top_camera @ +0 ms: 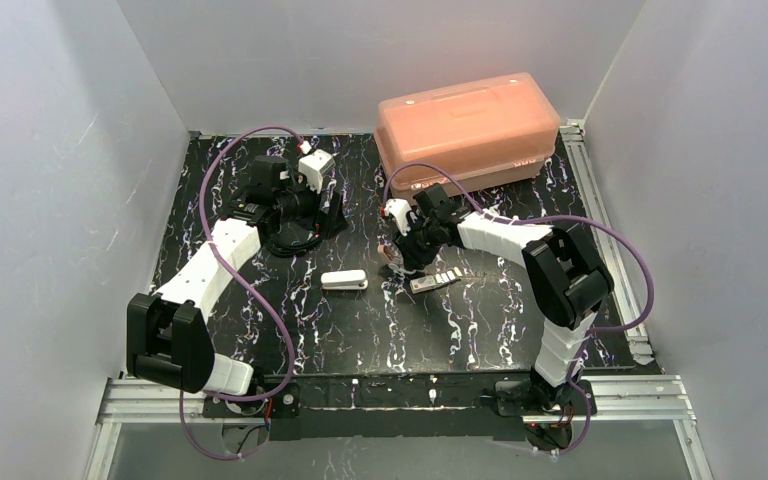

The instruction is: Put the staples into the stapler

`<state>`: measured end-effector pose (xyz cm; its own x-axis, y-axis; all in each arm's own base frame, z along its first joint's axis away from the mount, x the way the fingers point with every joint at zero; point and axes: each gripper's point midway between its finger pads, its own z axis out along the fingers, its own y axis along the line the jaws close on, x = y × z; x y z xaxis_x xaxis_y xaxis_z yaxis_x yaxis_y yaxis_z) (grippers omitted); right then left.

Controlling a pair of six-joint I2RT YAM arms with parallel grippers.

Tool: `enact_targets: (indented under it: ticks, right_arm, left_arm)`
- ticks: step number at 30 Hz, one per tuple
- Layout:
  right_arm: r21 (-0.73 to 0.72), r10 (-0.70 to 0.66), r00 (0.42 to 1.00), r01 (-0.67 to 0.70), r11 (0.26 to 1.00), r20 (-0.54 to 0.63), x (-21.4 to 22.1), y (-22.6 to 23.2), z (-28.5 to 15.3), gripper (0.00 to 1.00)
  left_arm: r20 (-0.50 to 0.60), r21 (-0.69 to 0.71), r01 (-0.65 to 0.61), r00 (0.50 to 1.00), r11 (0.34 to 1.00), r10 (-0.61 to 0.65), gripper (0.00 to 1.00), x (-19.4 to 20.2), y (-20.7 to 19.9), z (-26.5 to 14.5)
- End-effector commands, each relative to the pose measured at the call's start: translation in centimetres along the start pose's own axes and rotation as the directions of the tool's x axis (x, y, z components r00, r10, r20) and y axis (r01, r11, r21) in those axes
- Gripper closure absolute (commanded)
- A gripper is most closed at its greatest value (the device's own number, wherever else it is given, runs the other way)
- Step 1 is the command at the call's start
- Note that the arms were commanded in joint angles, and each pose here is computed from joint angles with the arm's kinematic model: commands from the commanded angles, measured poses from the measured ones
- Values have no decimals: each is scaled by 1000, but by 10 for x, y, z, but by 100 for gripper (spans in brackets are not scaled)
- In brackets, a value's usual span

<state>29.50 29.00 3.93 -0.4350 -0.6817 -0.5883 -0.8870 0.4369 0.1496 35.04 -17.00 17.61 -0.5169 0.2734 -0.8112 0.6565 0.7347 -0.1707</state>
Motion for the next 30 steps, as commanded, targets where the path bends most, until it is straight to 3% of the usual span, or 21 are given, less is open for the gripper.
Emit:
enact_targets:
  ticks: [1,10,15,24,30]
  right_arm:
    - [-2,-15,1000,15,1000,24,-10,2,-4,64]
    - [-2,-61,993,62,998,102,-33,3,-23,52]
    - [-21,-86,987,90,996,135,-31,4,-27,47]
    - [-21,-106,975,112,993,197,-28,4,-33,46]
    - [-42,-55,977,65,997,207,-18,2,-26,47]
  left_arm:
    - [12,9,-18,1000,1000,18,5,-3,-3,-7]
    - [-2,11,-53,999,999,53,5,0,1,-2]
    - [13,98,-112,994,989,111,4,5,-9,4]
    - [38,313,-262,964,913,263,4,33,-37,8]
    - [71,366,-320,946,874,317,14,42,-40,20]
